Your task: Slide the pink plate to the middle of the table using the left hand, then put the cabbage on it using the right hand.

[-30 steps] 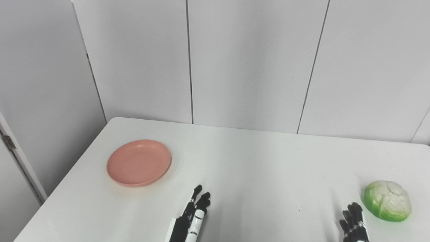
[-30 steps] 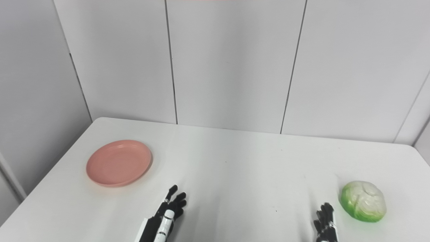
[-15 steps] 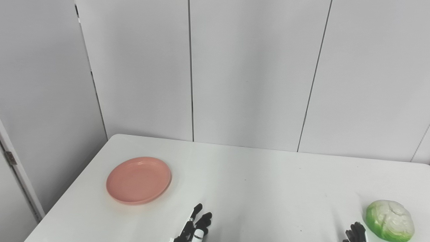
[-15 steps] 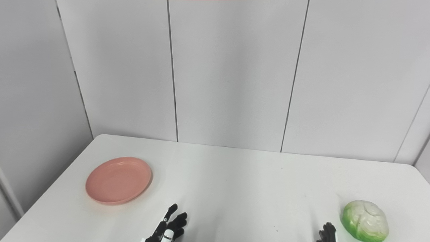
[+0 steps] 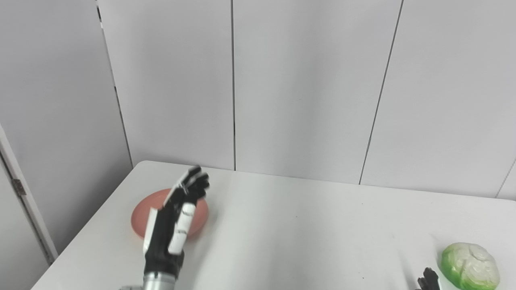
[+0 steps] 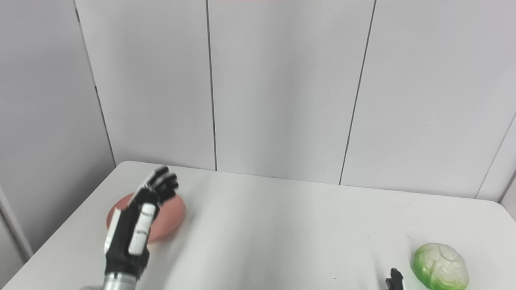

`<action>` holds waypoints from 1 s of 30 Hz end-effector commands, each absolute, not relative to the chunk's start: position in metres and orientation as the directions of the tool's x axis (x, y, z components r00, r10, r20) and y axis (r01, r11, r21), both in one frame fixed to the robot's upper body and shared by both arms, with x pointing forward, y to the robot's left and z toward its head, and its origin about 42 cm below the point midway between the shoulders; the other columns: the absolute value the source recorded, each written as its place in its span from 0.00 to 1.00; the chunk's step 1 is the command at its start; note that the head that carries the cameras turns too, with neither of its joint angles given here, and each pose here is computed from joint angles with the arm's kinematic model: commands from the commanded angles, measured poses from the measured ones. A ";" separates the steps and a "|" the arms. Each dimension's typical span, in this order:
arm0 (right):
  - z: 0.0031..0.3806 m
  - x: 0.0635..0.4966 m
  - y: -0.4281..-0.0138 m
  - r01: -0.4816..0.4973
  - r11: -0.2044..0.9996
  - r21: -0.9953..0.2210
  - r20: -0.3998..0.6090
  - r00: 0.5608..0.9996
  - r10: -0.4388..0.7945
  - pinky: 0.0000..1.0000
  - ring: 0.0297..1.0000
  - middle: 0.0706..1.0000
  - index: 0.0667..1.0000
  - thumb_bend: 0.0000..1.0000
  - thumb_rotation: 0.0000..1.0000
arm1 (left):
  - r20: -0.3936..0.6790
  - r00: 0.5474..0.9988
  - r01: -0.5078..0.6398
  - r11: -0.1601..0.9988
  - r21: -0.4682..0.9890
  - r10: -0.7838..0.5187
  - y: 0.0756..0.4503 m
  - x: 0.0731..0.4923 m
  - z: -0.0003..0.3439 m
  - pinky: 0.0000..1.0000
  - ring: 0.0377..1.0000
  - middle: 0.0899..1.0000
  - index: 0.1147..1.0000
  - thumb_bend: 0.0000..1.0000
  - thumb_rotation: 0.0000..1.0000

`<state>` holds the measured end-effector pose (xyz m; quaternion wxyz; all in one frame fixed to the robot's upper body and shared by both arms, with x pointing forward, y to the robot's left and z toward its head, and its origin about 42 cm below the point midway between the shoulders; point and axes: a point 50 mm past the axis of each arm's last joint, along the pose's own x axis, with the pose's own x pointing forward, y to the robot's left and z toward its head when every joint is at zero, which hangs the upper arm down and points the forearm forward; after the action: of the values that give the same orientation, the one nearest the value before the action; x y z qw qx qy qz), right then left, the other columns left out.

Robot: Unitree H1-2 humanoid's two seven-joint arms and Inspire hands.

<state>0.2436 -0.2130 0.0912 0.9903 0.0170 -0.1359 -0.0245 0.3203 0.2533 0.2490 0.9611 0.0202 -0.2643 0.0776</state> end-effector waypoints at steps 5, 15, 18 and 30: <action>0.079 0.235 -0.207 0.039 0.998 0.044 0.230 0.972 -0.048 1.00 0.97 0.98 0.94 0.61 1.00 | 0.617 0.761 -0.297 0.953 0.057 0.200 0.309 0.363 0.303 0.90 0.83 0.83 0.84 0.76 0.90; 0.079 0.236 -0.206 0.039 0.998 0.040 0.236 0.971 -0.047 0.96 0.96 0.97 0.93 0.63 1.00 | 0.552 0.768 -0.446 0.890 0.094 0.326 0.389 0.409 0.314 0.66 0.74 0.79 0.86 0.72 0.96; 0.079 0.236 -0.205 0.037 0.999 0.039 0.237 0.971 -0.045 0.97 0.96 0.97 0.93 0.63 1.00 | 0.475 0.788 -0.432 0.902 -0.025 0.391 0.409 0.423 0.306 0.47 0.55 0.60 0.70 0.72 0.91; 0.080 0.238 -0.203 0.032 0.999 0.041 0.238 0.970 -0.040 0.97 0.97 0.97 0.93 0.63 1.00 | 0.388 0.783 -0.529 0.849 0.006 0.485 0.463 0.424 0.258 0.98 0.93 0.92 0.88 0.78 1.00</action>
<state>0.2444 -0.2110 0.0917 0.9896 0.0147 -0.1411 -0.0245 0.4192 0.4487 0.2243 0.9531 0.0351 -0.1544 0.2580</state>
